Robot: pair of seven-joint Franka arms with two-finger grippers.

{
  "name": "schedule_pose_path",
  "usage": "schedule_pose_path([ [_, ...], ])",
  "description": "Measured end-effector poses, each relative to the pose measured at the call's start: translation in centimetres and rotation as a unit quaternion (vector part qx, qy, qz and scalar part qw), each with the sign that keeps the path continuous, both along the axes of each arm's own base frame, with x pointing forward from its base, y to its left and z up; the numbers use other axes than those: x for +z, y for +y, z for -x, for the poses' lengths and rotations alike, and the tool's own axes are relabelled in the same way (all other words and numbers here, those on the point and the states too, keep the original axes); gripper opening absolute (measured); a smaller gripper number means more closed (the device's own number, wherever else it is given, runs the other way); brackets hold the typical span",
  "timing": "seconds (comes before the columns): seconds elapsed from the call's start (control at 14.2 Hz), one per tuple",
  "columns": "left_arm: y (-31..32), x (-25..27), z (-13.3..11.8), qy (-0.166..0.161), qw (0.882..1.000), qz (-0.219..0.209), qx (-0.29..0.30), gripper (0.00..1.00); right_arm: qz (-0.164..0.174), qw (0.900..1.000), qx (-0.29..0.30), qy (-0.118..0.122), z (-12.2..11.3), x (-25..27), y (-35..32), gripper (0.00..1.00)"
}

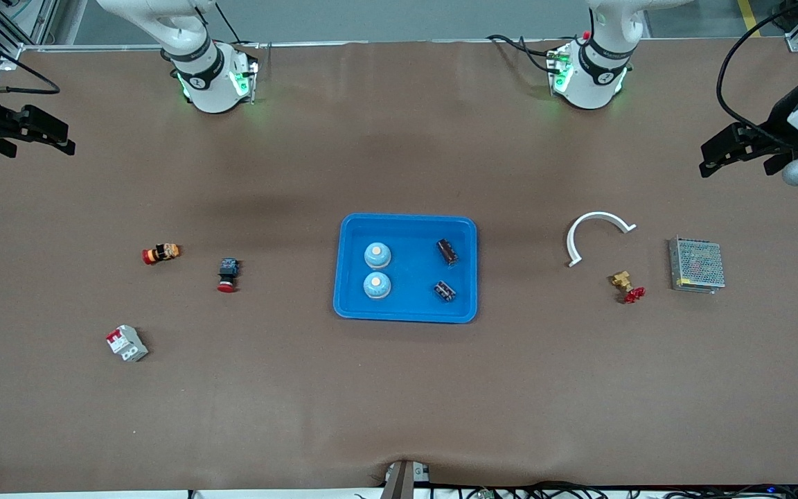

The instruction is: Place electrolytic capacitor and blue bell in tray

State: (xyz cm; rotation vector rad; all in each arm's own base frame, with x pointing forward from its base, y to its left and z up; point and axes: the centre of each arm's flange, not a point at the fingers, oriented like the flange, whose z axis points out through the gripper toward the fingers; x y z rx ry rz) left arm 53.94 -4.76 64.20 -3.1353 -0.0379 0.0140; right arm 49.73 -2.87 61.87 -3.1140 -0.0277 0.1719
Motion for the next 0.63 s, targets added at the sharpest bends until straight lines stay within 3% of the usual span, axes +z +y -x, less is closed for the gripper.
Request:
schedule_pose_path([
  [0.63,-1.2,-0.1,0.0,-0.004,1.000,0.000,0.024,1.00,0.000,1.000,0.001,0.000,0.0,-0.1,0.1,1.00],
])
